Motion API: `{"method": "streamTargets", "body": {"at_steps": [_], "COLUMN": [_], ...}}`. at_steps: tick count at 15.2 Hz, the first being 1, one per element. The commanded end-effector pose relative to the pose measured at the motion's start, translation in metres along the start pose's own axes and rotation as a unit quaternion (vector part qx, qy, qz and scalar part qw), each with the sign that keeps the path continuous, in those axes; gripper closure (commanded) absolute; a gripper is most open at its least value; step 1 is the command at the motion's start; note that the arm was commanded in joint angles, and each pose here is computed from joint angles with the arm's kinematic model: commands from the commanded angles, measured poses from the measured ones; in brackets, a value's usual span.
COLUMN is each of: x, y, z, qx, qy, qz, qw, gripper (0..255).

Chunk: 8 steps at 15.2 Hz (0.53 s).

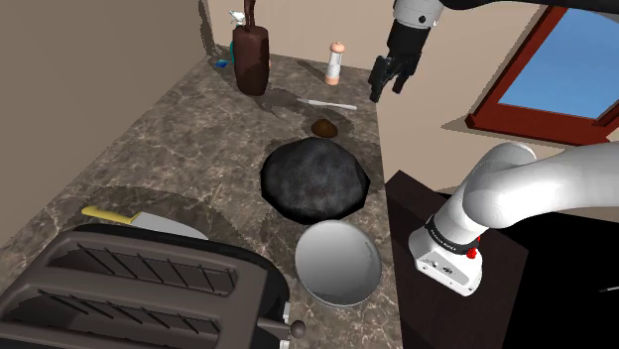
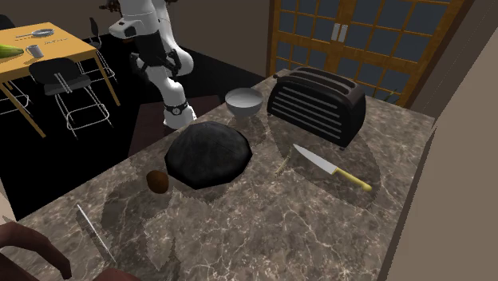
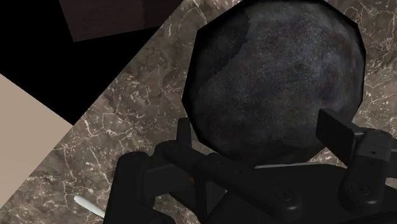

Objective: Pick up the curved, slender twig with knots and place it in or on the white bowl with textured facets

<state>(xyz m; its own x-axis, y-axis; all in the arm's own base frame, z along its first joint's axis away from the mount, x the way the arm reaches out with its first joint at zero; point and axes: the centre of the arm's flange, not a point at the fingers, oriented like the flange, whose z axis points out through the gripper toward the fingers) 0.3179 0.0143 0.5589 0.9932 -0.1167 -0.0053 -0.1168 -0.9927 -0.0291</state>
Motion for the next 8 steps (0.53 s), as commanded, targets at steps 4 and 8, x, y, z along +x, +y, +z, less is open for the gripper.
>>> {"method": "streamTargets", "body": {"at_steps": [4, 8], "x": [0.003, 0.009], "y": [-0.035, -0.081], "z": [0.019, 0.043], "qx": [-0.001, -0.001], "qy": [0.002, 0.004], "qz": [0.014, 0.032], "qw": [0.9999, 0.9995], "gripper": [0, 0]}}
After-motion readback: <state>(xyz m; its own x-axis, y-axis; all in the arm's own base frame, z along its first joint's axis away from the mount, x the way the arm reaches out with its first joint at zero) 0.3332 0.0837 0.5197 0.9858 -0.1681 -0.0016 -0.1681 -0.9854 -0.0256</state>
